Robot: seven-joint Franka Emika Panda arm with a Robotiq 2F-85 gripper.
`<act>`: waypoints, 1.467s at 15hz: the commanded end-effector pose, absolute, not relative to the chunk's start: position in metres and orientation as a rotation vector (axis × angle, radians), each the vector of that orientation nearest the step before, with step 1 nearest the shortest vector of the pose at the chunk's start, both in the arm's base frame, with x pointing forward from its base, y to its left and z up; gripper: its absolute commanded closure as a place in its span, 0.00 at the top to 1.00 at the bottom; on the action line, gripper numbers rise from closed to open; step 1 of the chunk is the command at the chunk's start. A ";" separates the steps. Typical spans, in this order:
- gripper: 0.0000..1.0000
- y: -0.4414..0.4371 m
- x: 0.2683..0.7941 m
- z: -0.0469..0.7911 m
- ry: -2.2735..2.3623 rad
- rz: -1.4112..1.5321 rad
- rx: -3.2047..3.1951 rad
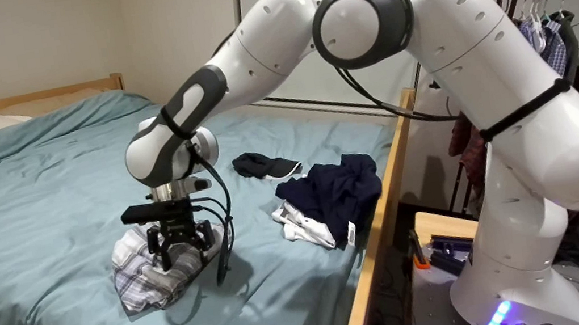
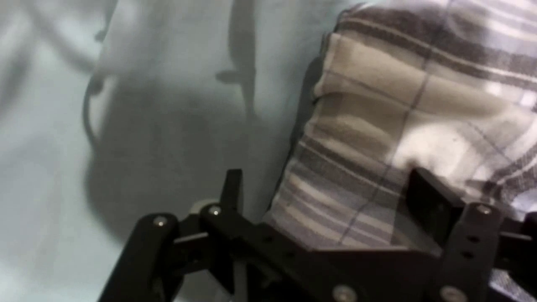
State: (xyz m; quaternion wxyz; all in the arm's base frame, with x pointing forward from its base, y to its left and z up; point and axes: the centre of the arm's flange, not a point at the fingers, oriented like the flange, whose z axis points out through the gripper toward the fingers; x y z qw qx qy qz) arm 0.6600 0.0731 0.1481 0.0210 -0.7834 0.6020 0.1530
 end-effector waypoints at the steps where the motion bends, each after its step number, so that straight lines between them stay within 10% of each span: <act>1: 1.00 0.079 0.669 0.135 2.062 0.416 -2.212; 6: 1.00 0.083 0.677 0.122 2.293 0.227 -1.990; 7: 0.75 0.085 0.678 0.121 2.344 0.182 -1.964; 17: 0.14 0.099 0.628 0.151 2.409 0.156 -2.212; 22: 0.08 0.100 0.554 0.186 2.479 0.154 -2.208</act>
